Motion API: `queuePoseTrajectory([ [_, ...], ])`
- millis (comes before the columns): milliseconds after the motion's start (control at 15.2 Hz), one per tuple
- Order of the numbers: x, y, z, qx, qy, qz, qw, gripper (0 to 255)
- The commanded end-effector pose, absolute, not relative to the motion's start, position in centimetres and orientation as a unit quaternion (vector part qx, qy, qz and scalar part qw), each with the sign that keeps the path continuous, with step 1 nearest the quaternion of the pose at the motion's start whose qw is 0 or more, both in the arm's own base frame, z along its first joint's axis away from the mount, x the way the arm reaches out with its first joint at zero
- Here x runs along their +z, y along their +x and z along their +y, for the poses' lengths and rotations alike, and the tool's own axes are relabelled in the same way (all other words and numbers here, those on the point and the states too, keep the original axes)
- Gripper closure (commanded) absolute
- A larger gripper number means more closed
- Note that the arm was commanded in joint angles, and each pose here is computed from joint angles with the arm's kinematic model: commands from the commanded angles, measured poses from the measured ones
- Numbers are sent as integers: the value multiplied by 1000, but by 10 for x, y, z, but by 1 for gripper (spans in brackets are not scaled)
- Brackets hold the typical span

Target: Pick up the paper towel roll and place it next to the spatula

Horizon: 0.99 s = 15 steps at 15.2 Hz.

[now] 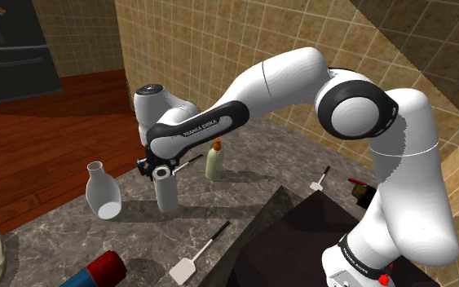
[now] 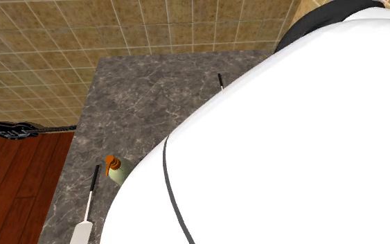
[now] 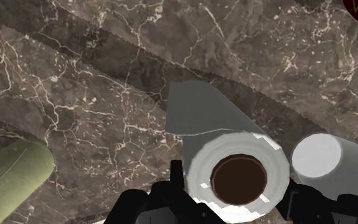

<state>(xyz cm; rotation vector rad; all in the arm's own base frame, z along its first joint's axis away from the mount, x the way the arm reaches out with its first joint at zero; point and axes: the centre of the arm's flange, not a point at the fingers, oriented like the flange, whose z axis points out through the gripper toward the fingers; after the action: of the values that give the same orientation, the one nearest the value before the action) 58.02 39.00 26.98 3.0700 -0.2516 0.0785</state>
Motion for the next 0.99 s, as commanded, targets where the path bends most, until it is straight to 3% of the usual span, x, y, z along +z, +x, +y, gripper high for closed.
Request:
queuePoseTrajectory([
  [0, 259, 579, 390, 26, 996, -82, 30, 255],
  [594, 249, 579, 390, 26, 996, -82, 30, 255],
  [660, 249, 579, 390, 26, 996, -82, 30, 0],
  [924, 249, 579, 390, 26, 996, -82, 30, 0],
])
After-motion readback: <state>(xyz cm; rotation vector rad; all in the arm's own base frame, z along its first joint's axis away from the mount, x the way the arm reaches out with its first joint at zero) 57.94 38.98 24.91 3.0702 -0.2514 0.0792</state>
